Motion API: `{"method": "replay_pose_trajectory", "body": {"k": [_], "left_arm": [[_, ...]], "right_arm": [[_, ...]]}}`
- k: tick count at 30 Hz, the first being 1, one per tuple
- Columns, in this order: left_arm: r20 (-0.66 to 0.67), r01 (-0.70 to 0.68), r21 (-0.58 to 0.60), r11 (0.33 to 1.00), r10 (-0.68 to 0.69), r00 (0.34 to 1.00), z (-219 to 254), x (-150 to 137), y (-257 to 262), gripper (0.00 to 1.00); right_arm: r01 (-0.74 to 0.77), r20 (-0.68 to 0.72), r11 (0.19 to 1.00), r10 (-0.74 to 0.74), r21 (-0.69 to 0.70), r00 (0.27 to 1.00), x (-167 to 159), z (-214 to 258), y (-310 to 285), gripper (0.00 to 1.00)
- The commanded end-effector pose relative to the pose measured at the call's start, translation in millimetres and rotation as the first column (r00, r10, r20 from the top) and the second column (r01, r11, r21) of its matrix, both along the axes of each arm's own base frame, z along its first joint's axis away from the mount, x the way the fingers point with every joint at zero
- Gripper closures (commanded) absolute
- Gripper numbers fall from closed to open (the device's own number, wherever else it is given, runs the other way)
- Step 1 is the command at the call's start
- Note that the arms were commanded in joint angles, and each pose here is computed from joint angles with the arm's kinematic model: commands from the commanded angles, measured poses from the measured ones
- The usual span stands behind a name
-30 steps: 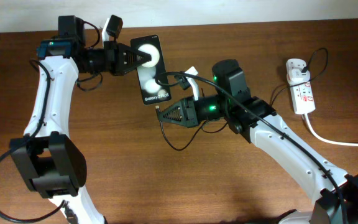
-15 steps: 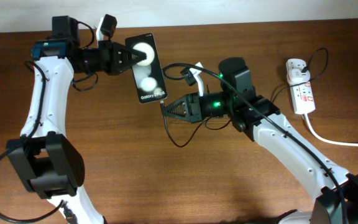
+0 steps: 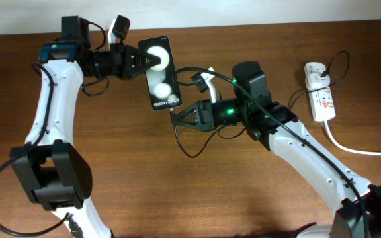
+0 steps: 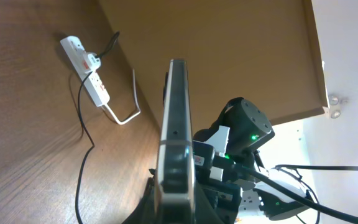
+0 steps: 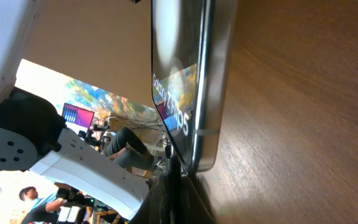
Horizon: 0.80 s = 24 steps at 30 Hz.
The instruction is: Plug charger to phone and switch on socket
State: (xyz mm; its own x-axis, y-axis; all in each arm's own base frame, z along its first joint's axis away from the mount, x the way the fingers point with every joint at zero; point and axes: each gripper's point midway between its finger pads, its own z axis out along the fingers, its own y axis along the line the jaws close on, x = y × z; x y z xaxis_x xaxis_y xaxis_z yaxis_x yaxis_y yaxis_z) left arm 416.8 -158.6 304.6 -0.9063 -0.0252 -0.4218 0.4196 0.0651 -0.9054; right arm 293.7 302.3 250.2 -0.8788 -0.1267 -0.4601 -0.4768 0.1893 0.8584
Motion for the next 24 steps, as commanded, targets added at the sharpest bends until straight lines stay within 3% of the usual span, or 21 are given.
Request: {"method": "replay_pose_trajectory", "body": {"k": [1, 24], "left_arm": [[0.043, 0.027, -0.048, 0.998, -0.025, 0.999, 17.9, -9.2, -2.8, 1.0], [0.076, 0.028, -0.046, 0.999, -0.024, 0.997, 18.9, -6.7, -2.3, 1.0]], "right_arm": [[-0.01, 0.001, 1.0, 0.01, 0.005, 1.0, -0.6, -1.8, 0.2, 0.96], [-0.045, -0.013, 0.999, 0.045, 0.012, 0.999, -5.8, -5.8, 5.8, 0.96]]}}
